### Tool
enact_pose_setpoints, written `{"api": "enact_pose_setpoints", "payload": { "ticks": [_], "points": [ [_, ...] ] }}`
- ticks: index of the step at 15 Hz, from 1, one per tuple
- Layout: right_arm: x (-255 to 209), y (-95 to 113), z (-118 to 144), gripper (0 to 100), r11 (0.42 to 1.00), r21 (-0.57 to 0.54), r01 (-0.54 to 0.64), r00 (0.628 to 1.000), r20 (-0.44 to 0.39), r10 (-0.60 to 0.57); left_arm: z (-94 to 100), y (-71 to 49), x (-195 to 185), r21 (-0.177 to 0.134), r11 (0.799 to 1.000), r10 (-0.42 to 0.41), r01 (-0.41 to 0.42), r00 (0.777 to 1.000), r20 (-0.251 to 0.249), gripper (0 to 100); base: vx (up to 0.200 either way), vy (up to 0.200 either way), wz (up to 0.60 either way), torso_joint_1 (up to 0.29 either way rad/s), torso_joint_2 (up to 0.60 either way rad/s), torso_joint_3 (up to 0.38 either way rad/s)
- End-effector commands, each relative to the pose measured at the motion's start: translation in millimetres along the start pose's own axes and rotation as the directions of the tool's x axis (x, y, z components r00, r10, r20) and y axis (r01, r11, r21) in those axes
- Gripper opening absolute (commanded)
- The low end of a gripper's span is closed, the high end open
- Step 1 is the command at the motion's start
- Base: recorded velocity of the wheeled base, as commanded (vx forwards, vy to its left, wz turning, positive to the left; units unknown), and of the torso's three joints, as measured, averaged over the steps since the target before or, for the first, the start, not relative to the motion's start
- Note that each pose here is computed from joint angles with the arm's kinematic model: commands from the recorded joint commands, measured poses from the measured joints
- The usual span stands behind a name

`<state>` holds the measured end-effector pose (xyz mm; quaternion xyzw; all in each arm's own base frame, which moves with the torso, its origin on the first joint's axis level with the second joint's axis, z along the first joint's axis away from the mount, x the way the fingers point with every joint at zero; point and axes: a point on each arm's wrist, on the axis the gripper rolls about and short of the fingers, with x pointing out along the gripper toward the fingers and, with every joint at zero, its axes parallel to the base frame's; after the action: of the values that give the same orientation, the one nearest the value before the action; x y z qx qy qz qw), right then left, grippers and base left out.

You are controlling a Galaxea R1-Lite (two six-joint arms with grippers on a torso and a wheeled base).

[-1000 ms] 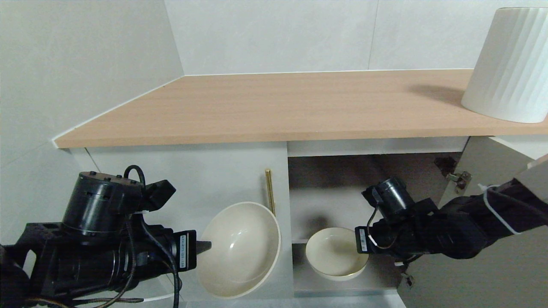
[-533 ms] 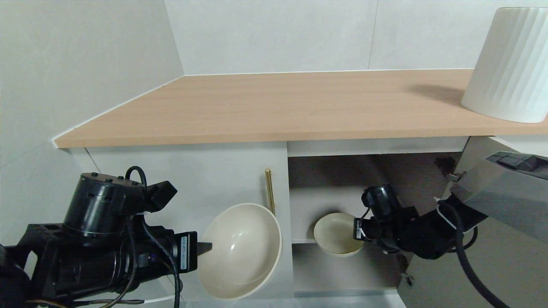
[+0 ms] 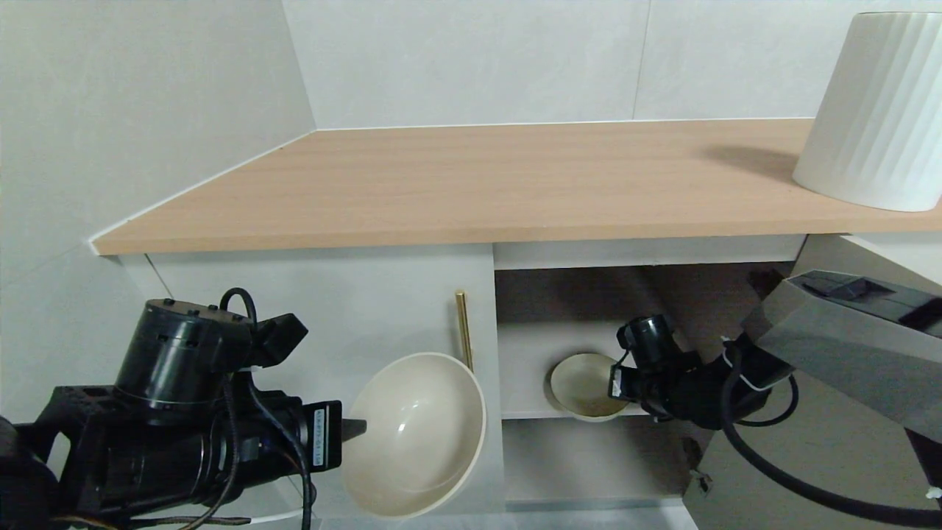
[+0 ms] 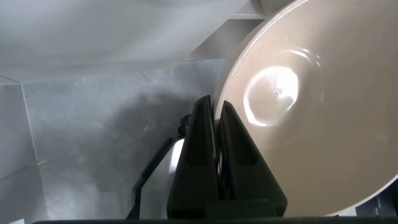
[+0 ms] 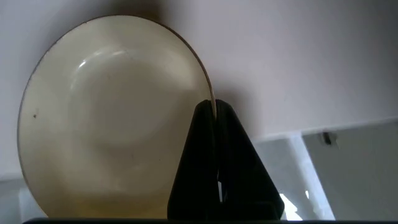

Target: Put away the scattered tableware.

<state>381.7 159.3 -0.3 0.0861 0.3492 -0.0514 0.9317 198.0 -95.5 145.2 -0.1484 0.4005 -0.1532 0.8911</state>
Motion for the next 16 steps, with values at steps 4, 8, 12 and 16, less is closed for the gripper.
{"api": "enact_pose_setpoints", "payload": {
  "ticks": [4, 8, 12, 16],
  "points": [
    [15.1, -2.1, 6.6, 0, 0.999, 0.022, 0.039, 0.999, 0.036, -0.039, -1.3, 0.5, 5.7, 0.0, 1.0, 0.008, -0.008, 1.0, -0.02, 0, 0.0, 0.0, 0.0, 0.0, 0.0, 0.0],
    [17.7, -1.2, 9.6, 0, 0.999, 0.036, 0.036, 0.998, 0.047, -0.038, -1.2, 0.5, 5.3, 0.0, 1.0, 0.009, -0.009, 1.0, -0.018, 0, 0.0, 0.0, 0.0, 0.0, 0.0, 0.0],
    [24.3, -4.4, 12.5, 0, 0.998, 0.05, 0.046, 0.997, 0.053, -0.048, -1.2, 0.5, 5.3, 0.0, 1.0, 0.009, -0.009, 1.0, -0.018, 0, 0.0, 0.0, 0.0, 0.0, 0.0, 0.0],
    [25.7, -6.0, 16.8, 100, 0.997, 0.061, 0.056, 0.996, 0.069, -0.06, -1.0, 0.4, 5.3, 0.0, 1.0, 0.008, -0.008, 1.0, -0.016, 0, 0.0, 0.0, 0.0, 0.0, 0.0, 0.0]
  ]
}}
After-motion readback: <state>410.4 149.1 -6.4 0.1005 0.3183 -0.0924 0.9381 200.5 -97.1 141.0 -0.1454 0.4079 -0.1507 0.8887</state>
